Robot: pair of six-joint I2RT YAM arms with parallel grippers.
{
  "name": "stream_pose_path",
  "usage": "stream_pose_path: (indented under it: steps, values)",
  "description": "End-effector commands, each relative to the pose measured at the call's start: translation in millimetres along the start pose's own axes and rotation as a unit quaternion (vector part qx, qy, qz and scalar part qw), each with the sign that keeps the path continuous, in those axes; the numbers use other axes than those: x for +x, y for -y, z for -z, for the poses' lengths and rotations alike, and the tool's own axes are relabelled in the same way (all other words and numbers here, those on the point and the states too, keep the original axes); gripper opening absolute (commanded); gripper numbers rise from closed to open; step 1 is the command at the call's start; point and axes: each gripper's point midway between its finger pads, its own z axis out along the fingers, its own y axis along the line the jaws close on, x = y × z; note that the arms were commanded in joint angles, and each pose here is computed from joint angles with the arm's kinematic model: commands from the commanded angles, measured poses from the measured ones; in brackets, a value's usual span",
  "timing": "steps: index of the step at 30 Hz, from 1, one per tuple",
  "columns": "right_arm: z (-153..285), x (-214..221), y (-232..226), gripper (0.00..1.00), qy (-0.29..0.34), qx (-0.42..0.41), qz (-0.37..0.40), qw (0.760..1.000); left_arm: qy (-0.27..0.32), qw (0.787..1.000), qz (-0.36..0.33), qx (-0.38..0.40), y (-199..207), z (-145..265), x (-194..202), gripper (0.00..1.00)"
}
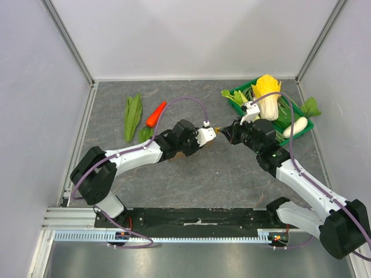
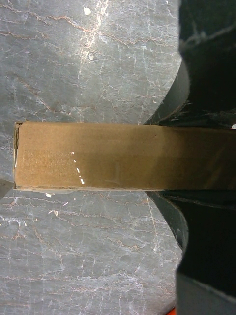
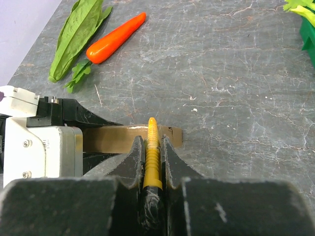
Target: Unpack the express box
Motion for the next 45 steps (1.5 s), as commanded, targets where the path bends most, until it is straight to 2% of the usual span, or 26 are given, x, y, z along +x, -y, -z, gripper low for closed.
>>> stream_pose_path:
  steps: [1,18,29,38,45]
  values:
    - [-2.4,-8.3,-5.7,0.0,0.019,-0.014,0.0,1.0,-0.132,0.988,0.038,0.068,44.0,-8.0,87.0,0.39]
    - [0.8,22.3,4.7,0.0,-0.02,-0.001,0.0,1.0,-0.135,0.988,0.04,0.07,45.1,-8.9,87.7,0.38]
    - [7.4,-19.0,-5.5,0.0,0.034,-0.005,0.005,0.999,-0.141,0.987,0.042,0.07,45.1,-9.1,90.2,0.39]
    - [2.2,-13.8,-5.2,0.0,0.027,-0.008,0.003,1.0,-0.143,0.986,0.041,0.072,45.7,-10.3,89.9,0.4]
    - [5.3,-27.4,-4.9,0.0,0.05,-0.001,0.005,0.999,-0.146,0.986,0.042,0.073,46.6,-9.8,91.6,0.4]
